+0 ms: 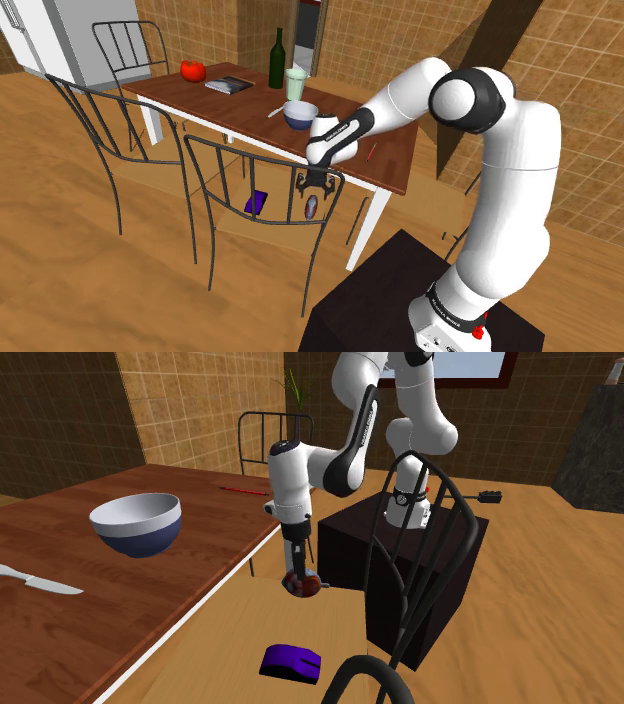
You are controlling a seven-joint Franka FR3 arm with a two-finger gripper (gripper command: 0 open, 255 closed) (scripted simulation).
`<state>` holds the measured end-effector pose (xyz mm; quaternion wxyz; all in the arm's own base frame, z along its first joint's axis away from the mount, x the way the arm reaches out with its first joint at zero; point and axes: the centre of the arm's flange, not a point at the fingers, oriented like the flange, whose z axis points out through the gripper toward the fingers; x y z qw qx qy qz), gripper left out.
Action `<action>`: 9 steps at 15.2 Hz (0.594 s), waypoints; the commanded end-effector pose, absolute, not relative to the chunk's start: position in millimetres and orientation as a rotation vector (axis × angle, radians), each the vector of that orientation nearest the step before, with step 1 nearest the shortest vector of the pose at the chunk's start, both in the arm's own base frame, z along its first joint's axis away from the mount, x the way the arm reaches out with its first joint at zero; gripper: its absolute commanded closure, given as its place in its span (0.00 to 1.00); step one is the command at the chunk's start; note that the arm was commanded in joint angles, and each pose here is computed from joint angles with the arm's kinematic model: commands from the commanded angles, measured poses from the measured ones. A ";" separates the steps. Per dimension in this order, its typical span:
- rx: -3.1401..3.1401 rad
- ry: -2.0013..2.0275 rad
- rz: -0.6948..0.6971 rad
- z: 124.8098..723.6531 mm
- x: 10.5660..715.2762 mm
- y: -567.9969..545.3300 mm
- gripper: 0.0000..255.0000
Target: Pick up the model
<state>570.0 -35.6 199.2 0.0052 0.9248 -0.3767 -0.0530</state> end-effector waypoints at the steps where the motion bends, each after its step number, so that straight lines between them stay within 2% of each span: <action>1: 2.893 -1.188 -0.166 186.9 571.6 -35.1 0.00; 7: 2.893 -1.188 -0.166 162.7 571.6 -35.1 0.00; 8: 2.893 -1.189 -0.166 166.0 570.9 -34.4 1.00; 9: 2.893 -1.189 -0.166 163.6 572.5 -36.1 1.00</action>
